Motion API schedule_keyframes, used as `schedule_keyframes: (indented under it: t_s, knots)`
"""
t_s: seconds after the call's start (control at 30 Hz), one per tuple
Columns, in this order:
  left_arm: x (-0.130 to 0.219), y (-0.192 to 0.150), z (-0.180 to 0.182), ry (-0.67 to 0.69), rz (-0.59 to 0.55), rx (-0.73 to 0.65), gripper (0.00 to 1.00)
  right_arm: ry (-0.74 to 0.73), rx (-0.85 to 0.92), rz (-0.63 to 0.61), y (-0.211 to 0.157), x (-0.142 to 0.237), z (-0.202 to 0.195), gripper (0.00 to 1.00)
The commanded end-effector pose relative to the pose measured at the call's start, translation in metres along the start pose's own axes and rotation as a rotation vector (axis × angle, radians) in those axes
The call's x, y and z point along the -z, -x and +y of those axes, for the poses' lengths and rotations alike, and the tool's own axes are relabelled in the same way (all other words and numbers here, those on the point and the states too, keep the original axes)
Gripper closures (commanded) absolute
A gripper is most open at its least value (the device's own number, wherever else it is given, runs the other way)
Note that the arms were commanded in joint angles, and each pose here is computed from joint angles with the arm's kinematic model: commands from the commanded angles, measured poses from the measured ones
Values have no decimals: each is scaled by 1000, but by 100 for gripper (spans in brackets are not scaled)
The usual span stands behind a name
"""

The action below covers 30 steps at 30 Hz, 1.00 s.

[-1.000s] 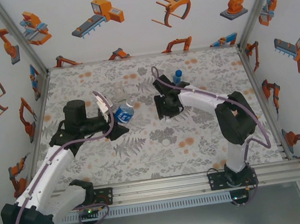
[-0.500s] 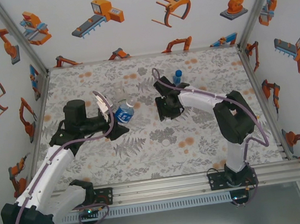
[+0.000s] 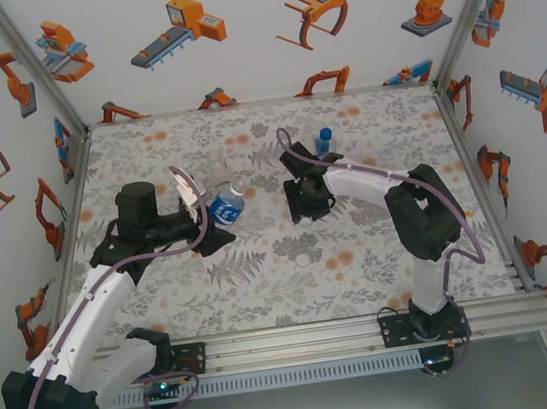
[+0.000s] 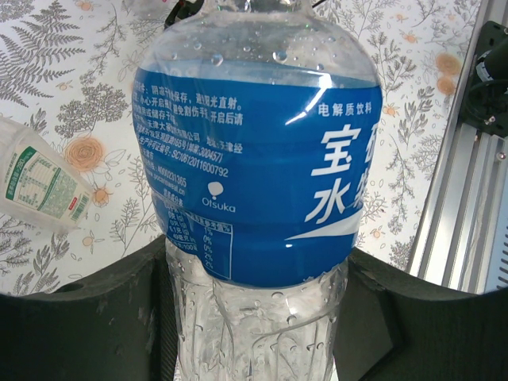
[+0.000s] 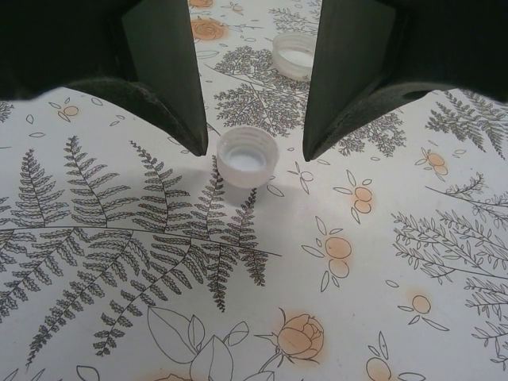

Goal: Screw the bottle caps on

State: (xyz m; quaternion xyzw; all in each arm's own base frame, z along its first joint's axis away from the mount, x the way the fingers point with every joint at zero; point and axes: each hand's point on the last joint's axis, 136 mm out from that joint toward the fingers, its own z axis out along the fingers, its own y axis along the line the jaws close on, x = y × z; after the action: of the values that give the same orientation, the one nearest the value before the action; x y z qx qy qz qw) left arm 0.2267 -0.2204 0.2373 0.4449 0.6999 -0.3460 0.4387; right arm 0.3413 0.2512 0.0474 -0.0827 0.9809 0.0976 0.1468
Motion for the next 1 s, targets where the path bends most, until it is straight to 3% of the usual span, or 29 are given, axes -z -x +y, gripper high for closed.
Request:
schedule_keyframes:
  t_s: [0.0,0.97]
  knots:
    - [4,14,-4,-19,-27,-35,100,-3,-23,16,-4,-7,-4,51]
    - [4,13,-4,-19,-24,-33,100,-7,-36,-24,4,7,-9,56]
